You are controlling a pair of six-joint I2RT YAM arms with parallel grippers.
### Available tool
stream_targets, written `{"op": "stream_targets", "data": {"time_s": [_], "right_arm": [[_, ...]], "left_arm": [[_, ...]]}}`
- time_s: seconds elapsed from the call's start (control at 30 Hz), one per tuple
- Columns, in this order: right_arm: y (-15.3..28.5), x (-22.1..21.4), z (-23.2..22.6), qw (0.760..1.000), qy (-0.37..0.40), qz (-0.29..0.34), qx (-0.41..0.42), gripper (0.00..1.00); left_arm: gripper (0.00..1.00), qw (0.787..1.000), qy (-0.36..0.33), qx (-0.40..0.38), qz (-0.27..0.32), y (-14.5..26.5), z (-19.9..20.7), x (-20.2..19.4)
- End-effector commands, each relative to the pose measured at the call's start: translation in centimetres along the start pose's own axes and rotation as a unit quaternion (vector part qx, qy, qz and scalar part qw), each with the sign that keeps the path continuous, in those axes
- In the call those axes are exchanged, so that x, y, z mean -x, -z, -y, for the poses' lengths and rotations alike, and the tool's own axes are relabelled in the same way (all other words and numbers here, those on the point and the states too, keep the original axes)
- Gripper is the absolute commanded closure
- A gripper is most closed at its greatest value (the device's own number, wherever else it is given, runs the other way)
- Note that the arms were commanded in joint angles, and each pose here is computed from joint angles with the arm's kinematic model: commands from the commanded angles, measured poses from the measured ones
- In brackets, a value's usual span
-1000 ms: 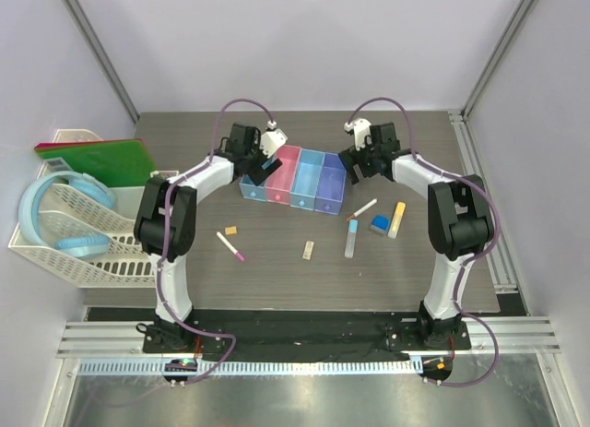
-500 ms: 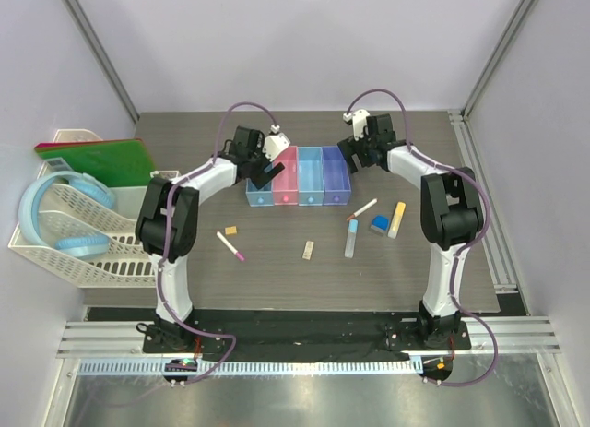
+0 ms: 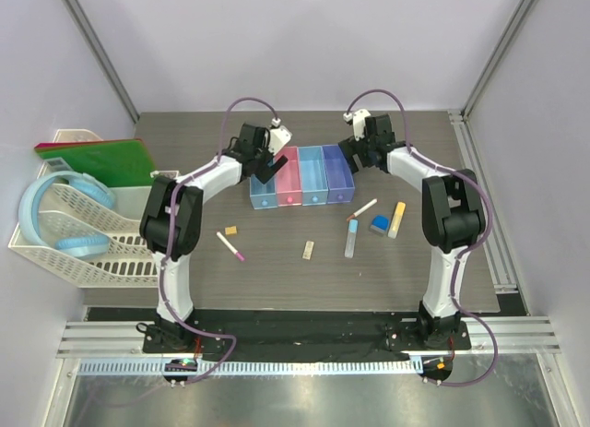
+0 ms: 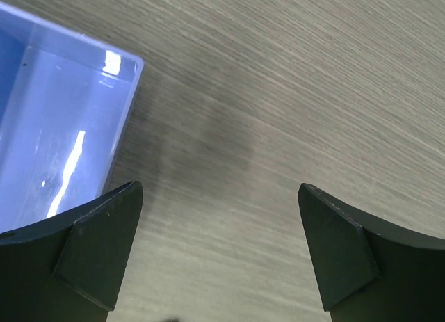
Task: Sort the stationery into containers
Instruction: Move the storage box to the center of the board, then pick up the stationery from the center of the board.
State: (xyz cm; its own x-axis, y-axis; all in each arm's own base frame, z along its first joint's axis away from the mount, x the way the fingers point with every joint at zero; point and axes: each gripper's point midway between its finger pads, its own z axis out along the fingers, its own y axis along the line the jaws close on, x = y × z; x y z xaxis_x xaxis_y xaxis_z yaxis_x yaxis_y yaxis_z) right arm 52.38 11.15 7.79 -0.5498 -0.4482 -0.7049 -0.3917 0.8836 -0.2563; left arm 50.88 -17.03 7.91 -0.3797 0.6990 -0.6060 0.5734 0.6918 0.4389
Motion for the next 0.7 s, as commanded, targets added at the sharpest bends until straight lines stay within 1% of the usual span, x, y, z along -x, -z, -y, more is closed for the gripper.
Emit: {"op": "stream_targets", "data": {"time_s": [0.0,0.03,0.07,0.1,0.13,0.17,0.2,0.23,0.27,0.3,0.33,0.4,0.43,0.5,0.53,0.57,0.6,0.67], "right_arm": [[5.5,4.8,2.4,0.997,0.001,0.062,-0.049,0.00],[6.2,4.8,2.6,0.997,0.003,0.062,-0.051,0.00],[6.9,4.8,2.8,0.996,0.005,0.062,-0.056,0.00],[8.4,5.1,3.0,0.996,0.009,0.069,-0.059,0.00],[9.1,4.8,3.1,0.996,0.013,0.066,-0.058,0.00],[9.9,4.7,2.9,0.996,0.019,0.067,-0.054,0.00],[11.7,4.7,2.9,0.996,0.023,0.077,-0.049,0.01],[12.5,4.1,2.4,0.996,0.036,0.070,-0.039,0.00],[13.7,4.0,2.2,0.996,0.042,0.075,-0.033,0.00],[14.3,3.0,1.0,0.996,0.053,0.073,-0.004,0.00],[16.3,2.9,0.3,0.994,0.075,0.081,0.020,0.00],[17.5,1.7,-1.7,0.991,0.098,0.076,0.056,0.00],[18.8,1.2,-2.3,0.989,0.108,0.074,0.066,0.00],[19.6,0.3,-4.5,0.983,0.145,0.066,0.094,0.00],[20.0,-0.4,-5.3,0.980,0.159,0.057,0.106,0.00],[20.7,-0.4,-5.8,0.976,0.175,0.063,0.109,0.01],[20.7,-0.9,-6.4,0.975,0.184,0.058,0.114,0.01],[21.0,-1.0,-8.0,0.970,0.202,0.058,0.124,0.01]], "left_arm": [[0.00,0.995,0.027,0.041,0.081,4.2,-3.4,5.9],[0.00,0.995,0.022,0.040,0.093,5.7,-3.8,6.7],[0.00,0.995,0.014,0.033,0.092,6.3,-3.6,6.7],[0.00,0.996,-0.014,0.005,0.090,6.8,-2.6,6.1],[0.00,0.997,-0.028,-0.019,0.073,7.3,-1.8,4.8],[0.00,0.995,-0.041,-0.033,0.089,9.0,-1.6,5.0],[0.00,0.991,-0.063,-0.077,0.087,9.1,0.2,3.3],[0.00,0.990,-0.065,-0.096,0.078,9.6,0.6,1.9],[0.00,0.988,-0.071,-0.105,0.083,10.7,0.7,1.4],[0.00,0.986,-0.078,-0.128,0.068,10.8,1.8,-0.4],[0.00,0.980,-0.099,-0.155,0.070,11.2,2.4,-1.3],[0.00,0.975,-0.103,-0.194,0.041,11.8,4.0,-4.4],[0.00,0.972,-0.113,-0.205,0.035,12.0,4.1,-5.5],[0.04,0.968,-0.116,-0.220,0.004,11.7,5.2,-8.2],[0.05,0.967,-0.126,-0.220,-0.003,11.5,5.1,-9.1],[0.06,0.967,-0.131,-0.220,-0.010,11.3,5.3,-9.8],[0.07,0.965,-0.131,-0.227,-0.021,11.1,6.0,-11.1],[0.07,0.962,-0.137,-0.233,-0.030,10.8,6.7,-12.6]]}}
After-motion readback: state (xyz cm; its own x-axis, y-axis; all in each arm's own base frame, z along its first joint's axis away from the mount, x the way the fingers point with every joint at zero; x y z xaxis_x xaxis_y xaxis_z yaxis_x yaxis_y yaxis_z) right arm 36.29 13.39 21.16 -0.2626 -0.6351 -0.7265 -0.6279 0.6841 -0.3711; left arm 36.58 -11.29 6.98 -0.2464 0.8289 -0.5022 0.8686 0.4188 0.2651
